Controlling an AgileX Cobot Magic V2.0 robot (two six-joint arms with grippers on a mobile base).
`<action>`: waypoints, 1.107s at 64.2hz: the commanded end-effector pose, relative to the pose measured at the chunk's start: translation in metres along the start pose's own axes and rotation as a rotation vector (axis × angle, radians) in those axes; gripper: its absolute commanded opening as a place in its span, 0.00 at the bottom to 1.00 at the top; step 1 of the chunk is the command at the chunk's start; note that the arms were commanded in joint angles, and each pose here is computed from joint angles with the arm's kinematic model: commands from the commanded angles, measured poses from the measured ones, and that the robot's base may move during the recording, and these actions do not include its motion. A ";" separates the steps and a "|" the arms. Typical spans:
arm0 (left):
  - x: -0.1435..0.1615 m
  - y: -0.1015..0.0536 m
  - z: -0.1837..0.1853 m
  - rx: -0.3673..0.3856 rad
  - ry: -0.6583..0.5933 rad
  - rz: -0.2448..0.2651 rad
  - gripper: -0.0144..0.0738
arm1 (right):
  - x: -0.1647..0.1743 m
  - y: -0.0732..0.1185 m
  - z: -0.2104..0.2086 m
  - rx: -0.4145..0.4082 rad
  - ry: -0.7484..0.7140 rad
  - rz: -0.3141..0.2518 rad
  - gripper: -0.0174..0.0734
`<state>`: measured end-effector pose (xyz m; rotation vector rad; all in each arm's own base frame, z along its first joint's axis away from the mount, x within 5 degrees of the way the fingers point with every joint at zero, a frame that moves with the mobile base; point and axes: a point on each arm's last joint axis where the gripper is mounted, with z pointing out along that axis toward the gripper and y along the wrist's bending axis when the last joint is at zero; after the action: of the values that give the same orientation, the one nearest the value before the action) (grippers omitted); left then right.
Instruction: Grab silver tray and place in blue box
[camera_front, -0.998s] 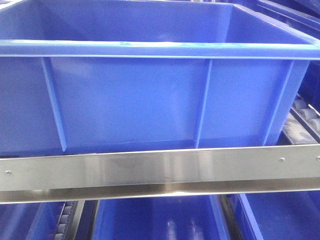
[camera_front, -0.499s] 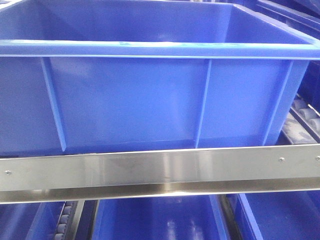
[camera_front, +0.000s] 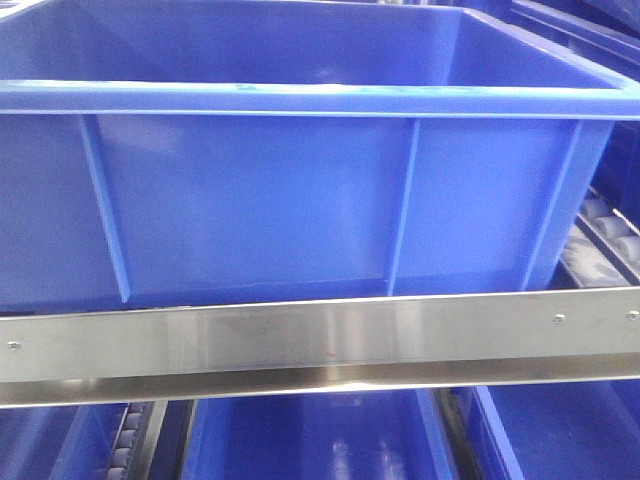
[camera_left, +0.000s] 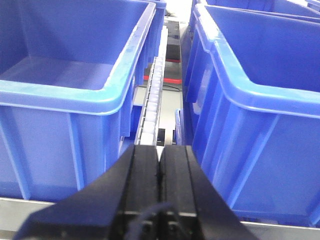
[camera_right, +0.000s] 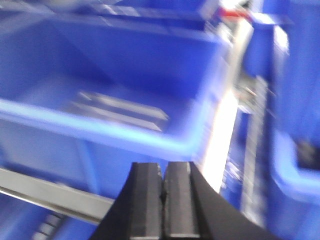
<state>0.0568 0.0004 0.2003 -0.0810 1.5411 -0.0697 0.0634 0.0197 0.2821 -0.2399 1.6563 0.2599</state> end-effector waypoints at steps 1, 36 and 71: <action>-0.010 0.000 -0.002 0.001 -0.108 -0.005 0.06 | -0.004 -0.005 0.002 0.081 -0.113 -0.026 0.25; -0.010 0.000 -0.002 0.001 -0.108 -0.005 0.06 | 0.076 -0.019 -0.007 0.334 -0.213 -0.030 0.25; -0.010 0.000 -0.002 0.001 -0.108 -0.005 0.06 | 0.076 -0.019 -0.007 0.334 -0.213 -0.030 0.25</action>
<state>0.0568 0.0004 0.2003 -0.0792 1.5412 -0.0679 0.0571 -0.0005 0.1987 0.0155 1.5549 0.0009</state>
